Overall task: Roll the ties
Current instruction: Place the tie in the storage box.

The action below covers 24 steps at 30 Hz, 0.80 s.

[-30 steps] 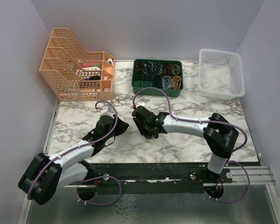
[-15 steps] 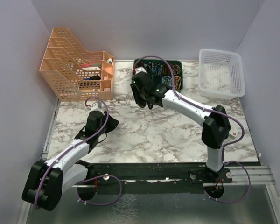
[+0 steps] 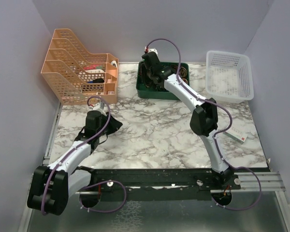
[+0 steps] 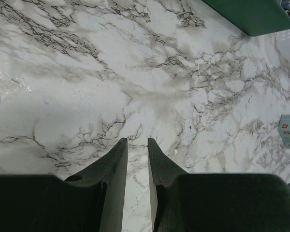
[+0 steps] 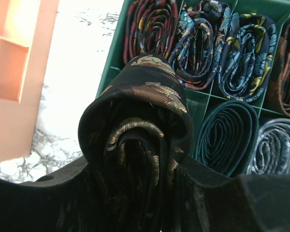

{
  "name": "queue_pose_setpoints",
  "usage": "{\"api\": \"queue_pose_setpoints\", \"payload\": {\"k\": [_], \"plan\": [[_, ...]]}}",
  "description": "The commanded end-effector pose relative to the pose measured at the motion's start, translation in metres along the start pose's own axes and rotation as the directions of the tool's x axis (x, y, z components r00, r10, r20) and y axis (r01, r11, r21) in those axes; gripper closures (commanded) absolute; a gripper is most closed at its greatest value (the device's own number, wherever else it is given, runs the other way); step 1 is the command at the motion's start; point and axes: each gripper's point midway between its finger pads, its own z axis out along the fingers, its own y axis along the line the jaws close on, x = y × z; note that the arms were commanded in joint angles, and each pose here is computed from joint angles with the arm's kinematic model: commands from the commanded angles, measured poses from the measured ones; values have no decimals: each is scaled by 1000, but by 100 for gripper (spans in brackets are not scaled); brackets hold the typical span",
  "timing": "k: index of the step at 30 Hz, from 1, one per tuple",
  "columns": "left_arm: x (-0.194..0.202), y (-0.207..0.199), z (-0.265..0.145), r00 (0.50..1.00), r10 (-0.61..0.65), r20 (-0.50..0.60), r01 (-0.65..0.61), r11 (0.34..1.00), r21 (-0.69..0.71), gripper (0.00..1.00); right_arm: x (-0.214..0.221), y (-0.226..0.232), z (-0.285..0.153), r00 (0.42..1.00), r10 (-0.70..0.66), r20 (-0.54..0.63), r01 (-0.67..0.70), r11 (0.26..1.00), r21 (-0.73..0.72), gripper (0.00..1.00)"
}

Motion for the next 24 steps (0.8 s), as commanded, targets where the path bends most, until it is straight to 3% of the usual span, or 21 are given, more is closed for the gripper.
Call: {"api": "queue_pose_setpoints", "payload": {"k": [1,9,14,24], "plan": [[0,-2,-1,999,18,-31,-17,1000,26,76,-1,5,21,996,85,-5,-85,995,-55,80],[2,1,5,999,0,-48,1,999,32,76,9,18,42,978,203,-52,-209,965,-157,80],[3,3,4,999,-3,-52,4,1000,28,76,28,10,58,965,244,-95,-256,956,-146,80],[2,3,4,999,-13,-46,15,999,35,76,35,-20,56,972,215,-92,-223,972,-80,80]]}}
